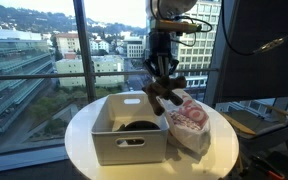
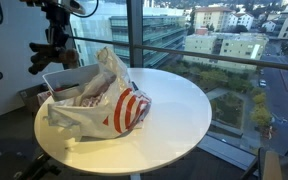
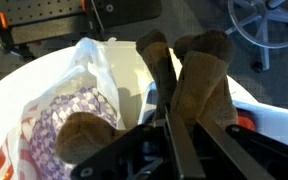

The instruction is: Put the purple cloth and the moose toy in the plastic bag

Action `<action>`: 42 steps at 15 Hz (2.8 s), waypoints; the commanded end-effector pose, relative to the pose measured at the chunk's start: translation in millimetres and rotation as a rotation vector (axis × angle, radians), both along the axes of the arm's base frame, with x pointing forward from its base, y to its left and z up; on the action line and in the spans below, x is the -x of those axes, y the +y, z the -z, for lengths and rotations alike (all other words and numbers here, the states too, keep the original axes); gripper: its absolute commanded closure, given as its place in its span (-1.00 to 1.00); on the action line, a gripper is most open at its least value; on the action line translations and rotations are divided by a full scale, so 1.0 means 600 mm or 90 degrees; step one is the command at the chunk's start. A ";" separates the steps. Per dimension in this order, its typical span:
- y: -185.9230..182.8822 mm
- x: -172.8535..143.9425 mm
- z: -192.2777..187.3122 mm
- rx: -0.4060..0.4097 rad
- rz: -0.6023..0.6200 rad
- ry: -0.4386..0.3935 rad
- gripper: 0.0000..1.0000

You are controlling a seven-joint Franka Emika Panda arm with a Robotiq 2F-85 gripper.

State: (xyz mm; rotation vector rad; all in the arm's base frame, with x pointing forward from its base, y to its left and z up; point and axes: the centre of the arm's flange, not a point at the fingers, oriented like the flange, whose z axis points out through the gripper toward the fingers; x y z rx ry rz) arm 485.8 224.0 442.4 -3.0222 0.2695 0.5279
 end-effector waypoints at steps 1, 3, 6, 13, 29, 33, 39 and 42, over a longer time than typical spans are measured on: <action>-0.110 0.028 0.074 -0.079 0.088 0.003 0.94; -0.156 0.011 0.123 -0.114 0.124 0.005 0.94; -0.226 -0.009 0.197 -0.138 0.190 -0.001 0.94; -0.348 -0.032 0.305 -0.146 0.317 -0.048 0.94; -0.393 0.046 0.242 -0.234 0.355 -0.282 0.94; -0.407 0.064 0.249 -0.233 0.409 -0.309 0.94; -0.427 0.080 0.265 -0.240 0.528 -0.379 0.93; -0.435 0.083 0.264 -0.247 0.571 -0.411 0.93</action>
